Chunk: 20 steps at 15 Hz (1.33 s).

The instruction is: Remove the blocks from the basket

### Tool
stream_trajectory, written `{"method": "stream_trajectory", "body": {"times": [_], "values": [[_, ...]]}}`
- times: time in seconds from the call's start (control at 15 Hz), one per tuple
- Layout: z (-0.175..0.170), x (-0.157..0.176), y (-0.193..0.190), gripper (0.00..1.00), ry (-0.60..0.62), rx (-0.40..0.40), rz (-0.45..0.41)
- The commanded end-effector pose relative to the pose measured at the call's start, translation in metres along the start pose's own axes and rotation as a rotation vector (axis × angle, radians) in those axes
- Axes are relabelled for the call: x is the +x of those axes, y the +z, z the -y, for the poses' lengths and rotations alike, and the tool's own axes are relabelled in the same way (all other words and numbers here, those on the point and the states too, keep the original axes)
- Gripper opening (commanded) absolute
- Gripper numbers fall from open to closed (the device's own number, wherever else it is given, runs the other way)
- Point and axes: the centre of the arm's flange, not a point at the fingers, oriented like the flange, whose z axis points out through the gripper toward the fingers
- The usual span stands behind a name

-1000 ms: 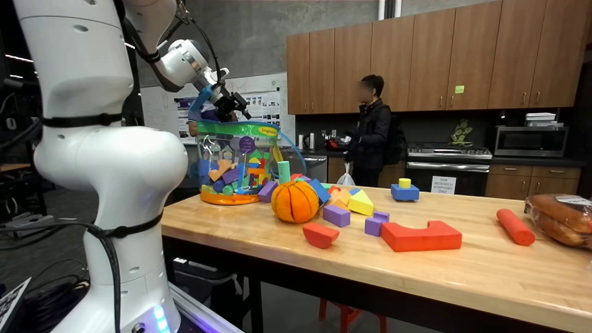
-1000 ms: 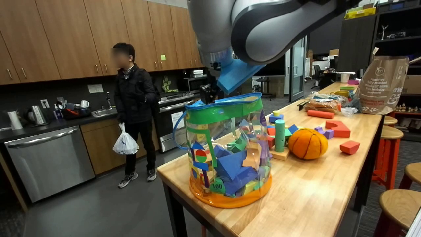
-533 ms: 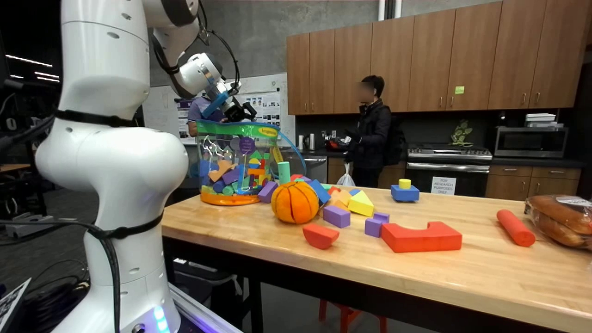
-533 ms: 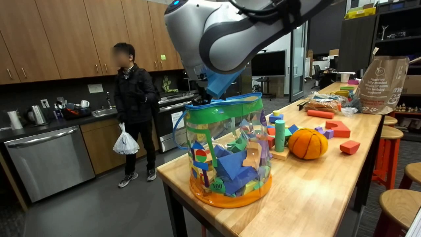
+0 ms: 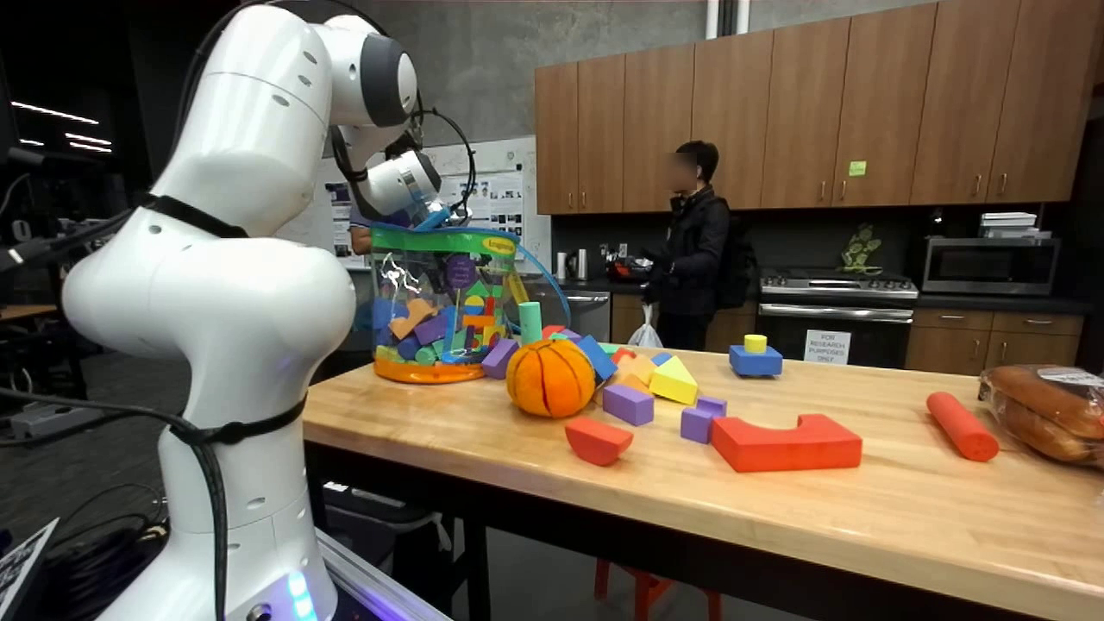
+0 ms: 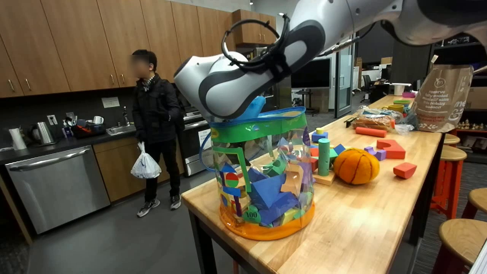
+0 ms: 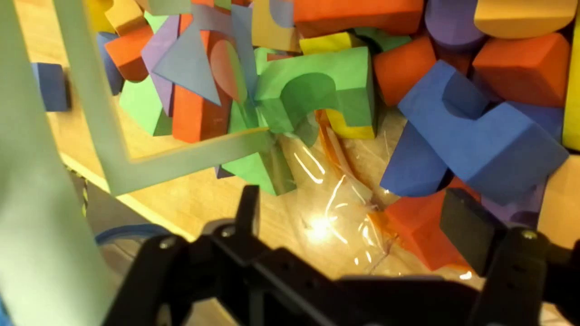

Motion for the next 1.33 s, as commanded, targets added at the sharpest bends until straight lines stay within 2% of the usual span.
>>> {"method": "stream_trajectory", "body": {"times": [0.0,0.2,0.6,1.27], "values": [[-0.005,0.019,0.002,1.00,-0.030,0.019,0.084],[-0.016,0.012,0.009,1.00,0.014,0.040,0.101],[-0.011,0.007,0.028,1.00,0.082,0.220,0.067],[-0.007,0.003,0.076,1.00,0.139,0.396,0.100]]}}
